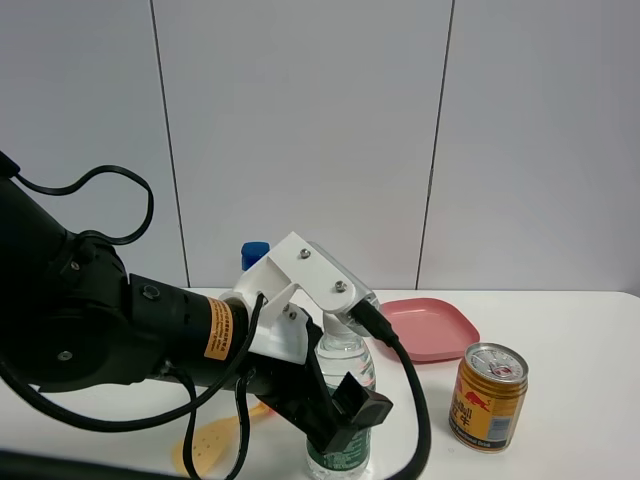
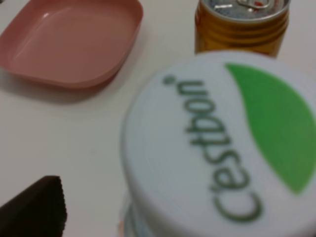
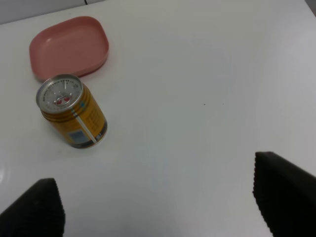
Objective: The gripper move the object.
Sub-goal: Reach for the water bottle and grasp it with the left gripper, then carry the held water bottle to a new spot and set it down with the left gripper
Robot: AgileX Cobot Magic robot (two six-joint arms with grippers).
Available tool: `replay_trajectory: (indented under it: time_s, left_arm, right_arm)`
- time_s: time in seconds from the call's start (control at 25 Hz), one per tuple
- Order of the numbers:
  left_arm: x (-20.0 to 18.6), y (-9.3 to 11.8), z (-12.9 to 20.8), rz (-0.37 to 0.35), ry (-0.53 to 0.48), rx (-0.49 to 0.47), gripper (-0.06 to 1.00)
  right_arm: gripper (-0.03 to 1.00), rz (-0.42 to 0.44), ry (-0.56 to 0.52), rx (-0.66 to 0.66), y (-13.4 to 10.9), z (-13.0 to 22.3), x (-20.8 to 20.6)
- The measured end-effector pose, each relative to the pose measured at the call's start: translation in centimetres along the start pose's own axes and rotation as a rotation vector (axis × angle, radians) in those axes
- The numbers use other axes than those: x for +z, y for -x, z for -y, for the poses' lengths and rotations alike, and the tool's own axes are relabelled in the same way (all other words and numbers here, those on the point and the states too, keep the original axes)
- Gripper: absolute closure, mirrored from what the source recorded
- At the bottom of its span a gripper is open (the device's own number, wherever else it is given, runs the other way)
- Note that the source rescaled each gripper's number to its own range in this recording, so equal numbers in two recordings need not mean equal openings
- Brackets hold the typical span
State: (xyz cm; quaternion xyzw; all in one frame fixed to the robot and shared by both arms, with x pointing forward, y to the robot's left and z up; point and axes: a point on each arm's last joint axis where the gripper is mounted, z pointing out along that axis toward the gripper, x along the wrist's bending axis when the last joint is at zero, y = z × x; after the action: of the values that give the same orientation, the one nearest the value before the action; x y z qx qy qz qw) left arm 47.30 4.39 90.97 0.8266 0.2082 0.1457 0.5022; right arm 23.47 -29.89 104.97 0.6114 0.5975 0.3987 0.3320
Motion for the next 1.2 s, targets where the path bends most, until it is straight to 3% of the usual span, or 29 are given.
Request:
replay_trajectory:
  time_s: [0.6, 0.64, 0.72, 0.88, 0.96, 1.2]
  left_arm:
    - [-0.01, 0.09, -0.45, 0.01, 0.049, 0.007, -0.04]
    - [-0.01, 0.09, -0.45, 0.01, 0.049, 0.007, 0.0]
    - [-0.01, 0.09, -0.45, 0.01, 0.049, 0.007, 0.18]
    - [-0.01, 0.12, -0.48, 0.013, 0.053, 0.019, 0.76]
    - [-0.01, 0.15, -0.48, 0.015, 0.053, 0.026, 0.94]
    - [-0.03, 0.21, -0.5, 0.022, 0.053, 0.041, 0.94]
  right_arm:
    - [-0.03, 0.0, 0.0, 0.0, 0.0, 0.0, 0.0]
    - [-0.03, 0.0, 0.0, 0.0, 0.0, 0.0, 0.0]
    - [-0.03, 0.0, 0.0, 0.0, 0.0, 0.0, 0.0]
    - [-0.03, 0.0, 0.0, 0.0, 0.0, 0.0, 0.0]
    - [-0.03, 0.0, 0.0, 0.0, 0.0, 0.0, 0.0]
    - [-0.03, 0.0, 0.0, 0.0, 0.0, 0.0, 0.0]
